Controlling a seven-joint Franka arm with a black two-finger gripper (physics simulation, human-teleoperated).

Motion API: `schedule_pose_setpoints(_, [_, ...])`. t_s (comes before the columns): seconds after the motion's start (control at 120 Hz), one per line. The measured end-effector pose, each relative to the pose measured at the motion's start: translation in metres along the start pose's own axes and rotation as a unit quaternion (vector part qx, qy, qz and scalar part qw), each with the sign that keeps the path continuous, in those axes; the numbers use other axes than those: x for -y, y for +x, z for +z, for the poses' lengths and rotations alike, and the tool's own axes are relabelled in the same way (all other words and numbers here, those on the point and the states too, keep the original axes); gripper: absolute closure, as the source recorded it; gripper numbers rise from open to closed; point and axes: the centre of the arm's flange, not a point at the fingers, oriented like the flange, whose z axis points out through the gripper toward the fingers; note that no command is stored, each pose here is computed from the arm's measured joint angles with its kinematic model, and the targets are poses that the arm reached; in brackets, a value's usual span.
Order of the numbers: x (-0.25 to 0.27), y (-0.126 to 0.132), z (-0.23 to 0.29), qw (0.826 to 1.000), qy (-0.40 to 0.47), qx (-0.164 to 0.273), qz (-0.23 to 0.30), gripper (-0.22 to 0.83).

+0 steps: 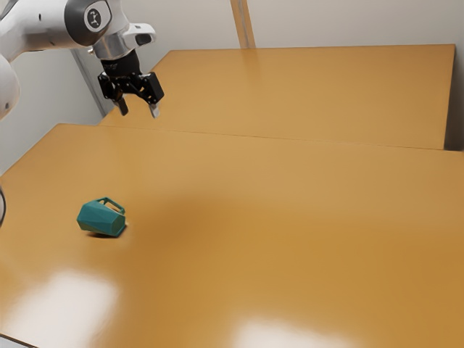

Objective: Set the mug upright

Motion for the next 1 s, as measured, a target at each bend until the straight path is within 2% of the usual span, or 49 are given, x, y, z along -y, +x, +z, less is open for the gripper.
schedule_pose_setpoints(0.367, [-0.006, -0.002, 0.003, 1.000, -0.003, 0.009, 0.003, 0.00])
schedule_pose_setpoints(0.517, [-0.005, -0.009, -0.005, 0.999, -0.034, 0.005, 0.001, 0.00])
schedule_pose_setpoints(0.725, [0.089, -0.026, -0.005, 0.990, -0.134, -0.004, -0.047, 0.00])
schedule_pose_setpoints(0.833, [0.118, -0.034, 0.001, 0.985, -0.165, -0.005, -0.048, 0.00])
schedule_pose_setpoints(0.908, [0.137, -0.035, 0.012, 0.981, -0.187, -0.002, -0.047, 0.00])
schedule_pose_setpoints(1.0, [0.191, -0.047, 0.033, 0.972, -0.222, -0.002, -0.071, 0.00])
